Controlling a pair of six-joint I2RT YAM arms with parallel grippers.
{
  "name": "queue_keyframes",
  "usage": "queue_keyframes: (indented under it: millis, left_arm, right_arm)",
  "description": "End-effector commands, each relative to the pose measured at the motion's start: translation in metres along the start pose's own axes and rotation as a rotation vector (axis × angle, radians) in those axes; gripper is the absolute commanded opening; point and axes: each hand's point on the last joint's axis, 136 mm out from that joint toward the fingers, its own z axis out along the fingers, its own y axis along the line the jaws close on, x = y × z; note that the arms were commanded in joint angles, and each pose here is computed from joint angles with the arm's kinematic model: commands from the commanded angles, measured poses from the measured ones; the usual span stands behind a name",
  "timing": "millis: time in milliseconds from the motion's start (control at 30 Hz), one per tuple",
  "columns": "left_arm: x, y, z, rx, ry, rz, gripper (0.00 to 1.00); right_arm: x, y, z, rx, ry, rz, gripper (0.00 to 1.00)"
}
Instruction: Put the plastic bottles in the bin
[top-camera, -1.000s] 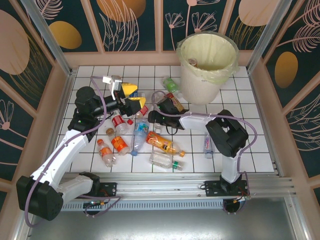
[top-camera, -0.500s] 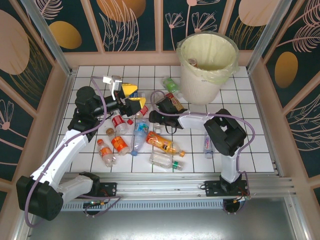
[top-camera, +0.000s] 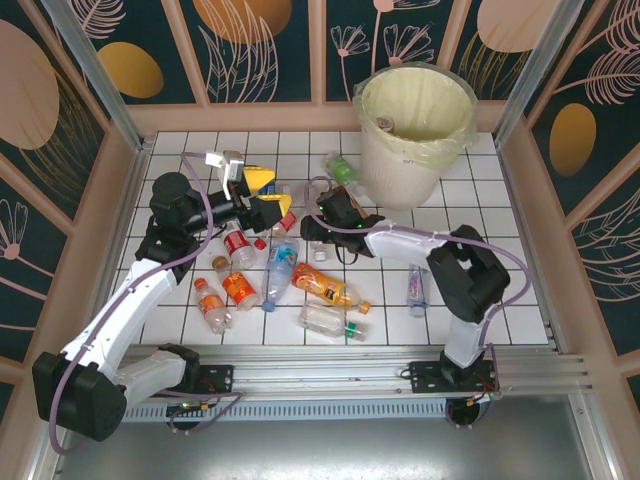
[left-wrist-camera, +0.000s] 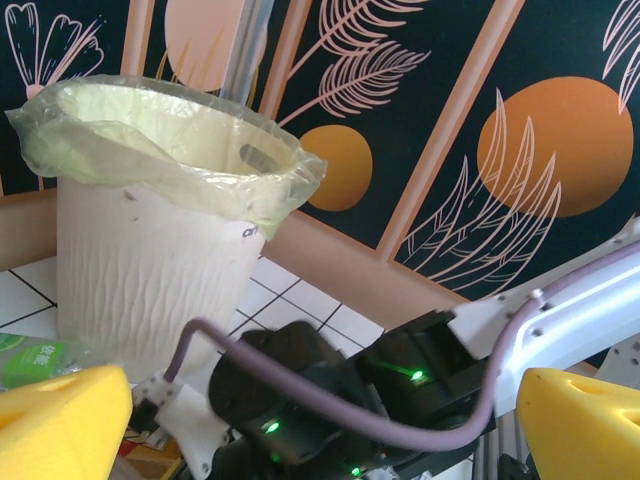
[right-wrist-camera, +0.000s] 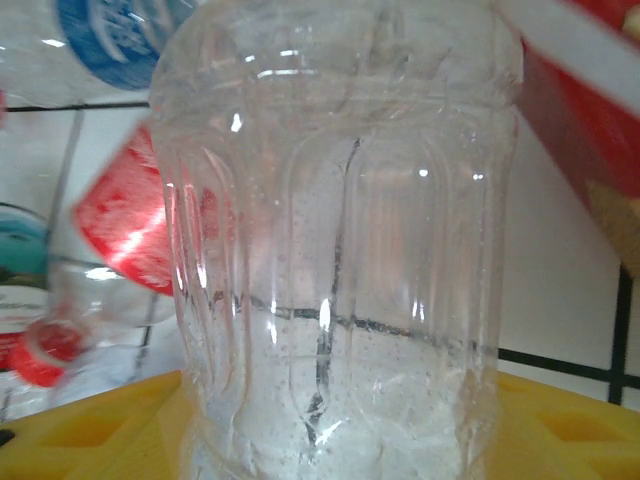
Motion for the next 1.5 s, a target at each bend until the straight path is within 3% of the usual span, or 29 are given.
queue_keyframes:
  millis: [0,400,767,1100,1467]
  left_arm:
    - [-0.017,-0.018,-0.004,0.044,-0.045,0.062,0.98]
    - [-0.021,-0.02,-0.008,0.039,-0.084,0.065,0.99]
    - [-0.024,-0.015,-0.011,-0.012,-0.1,0.079,0.99]
    - [-0.021,-0.009,-0.009,-0.031,-0.08,0.076,0.99]
    - [-0.022,-0.005,-0.011,-0.068,-0.087,0.089,0.99]
  right_arm:
    - [-0.015,0.012,-0.031,-0.04,-0.061,-0.091,0.67]
    - [-0.061,0.036,-0.121,-0.096,-0.215,-0.263,0.67]
    - [-0.132,0.04,-0.197,-0.064,-0.408,-0.328,0.67]
    - [-0.207,0.014,-0.254,-0.031,-0.583,-0.28,0.68]
    - [-0.287,-0.069,-0.281,0.155,-0.69,-0.155,0.68]
